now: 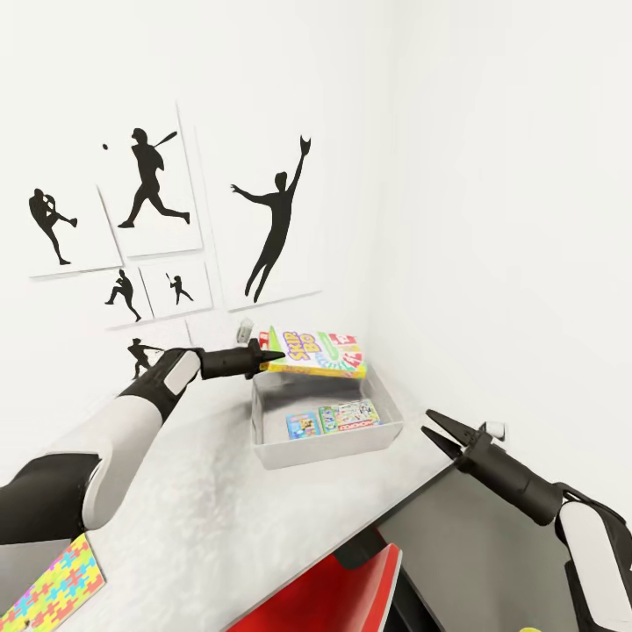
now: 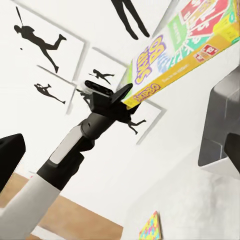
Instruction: Put all the toys in the child's room - the three board games (two on the bed and one on the table), the two jigsaw puzzles on the table, and the tennis ball on the table - inside the toy box on the table in the child's room.
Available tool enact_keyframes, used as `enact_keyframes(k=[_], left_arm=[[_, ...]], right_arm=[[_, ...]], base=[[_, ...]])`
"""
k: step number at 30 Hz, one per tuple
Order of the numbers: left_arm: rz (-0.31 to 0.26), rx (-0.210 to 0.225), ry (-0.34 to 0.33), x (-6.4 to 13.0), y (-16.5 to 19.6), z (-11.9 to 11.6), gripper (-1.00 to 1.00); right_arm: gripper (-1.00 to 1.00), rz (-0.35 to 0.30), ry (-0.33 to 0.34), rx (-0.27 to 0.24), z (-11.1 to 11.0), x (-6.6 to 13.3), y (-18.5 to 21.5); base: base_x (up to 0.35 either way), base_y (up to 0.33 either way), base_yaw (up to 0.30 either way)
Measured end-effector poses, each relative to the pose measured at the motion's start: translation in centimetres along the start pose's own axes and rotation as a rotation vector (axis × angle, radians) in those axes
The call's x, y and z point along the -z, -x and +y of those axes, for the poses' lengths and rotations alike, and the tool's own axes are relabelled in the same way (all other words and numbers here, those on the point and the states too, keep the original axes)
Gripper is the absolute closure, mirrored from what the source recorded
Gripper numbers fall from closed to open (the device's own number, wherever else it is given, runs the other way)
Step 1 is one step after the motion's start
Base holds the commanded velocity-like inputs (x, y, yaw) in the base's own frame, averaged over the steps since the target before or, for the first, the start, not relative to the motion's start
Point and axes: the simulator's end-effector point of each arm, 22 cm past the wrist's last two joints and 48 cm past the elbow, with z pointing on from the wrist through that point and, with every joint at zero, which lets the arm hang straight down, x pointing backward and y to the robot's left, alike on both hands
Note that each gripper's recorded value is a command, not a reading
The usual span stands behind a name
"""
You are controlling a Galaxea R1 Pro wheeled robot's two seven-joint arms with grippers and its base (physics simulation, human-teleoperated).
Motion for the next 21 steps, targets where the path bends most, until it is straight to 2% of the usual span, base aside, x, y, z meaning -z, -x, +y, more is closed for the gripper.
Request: enact_keyframes(k=[8, 21], left_arm=[[-0.017, 0.014, 0.016, -1.2, -1.2, 1.6, 1.00], [-0.015, 0.020, 0.011, -1.3, -1.4, 1.6, 1.00]], right_arm=[[-1.00, -0.033, 0.026, 0.003, 0.5, 0.8, 1.0], [-1.00, -0.040, 0.024, 0.005, 0.5, 1.0, 1.3]], base=[[0.000, 0.000, 0.000], [0.000, 0.000, 0.000]])
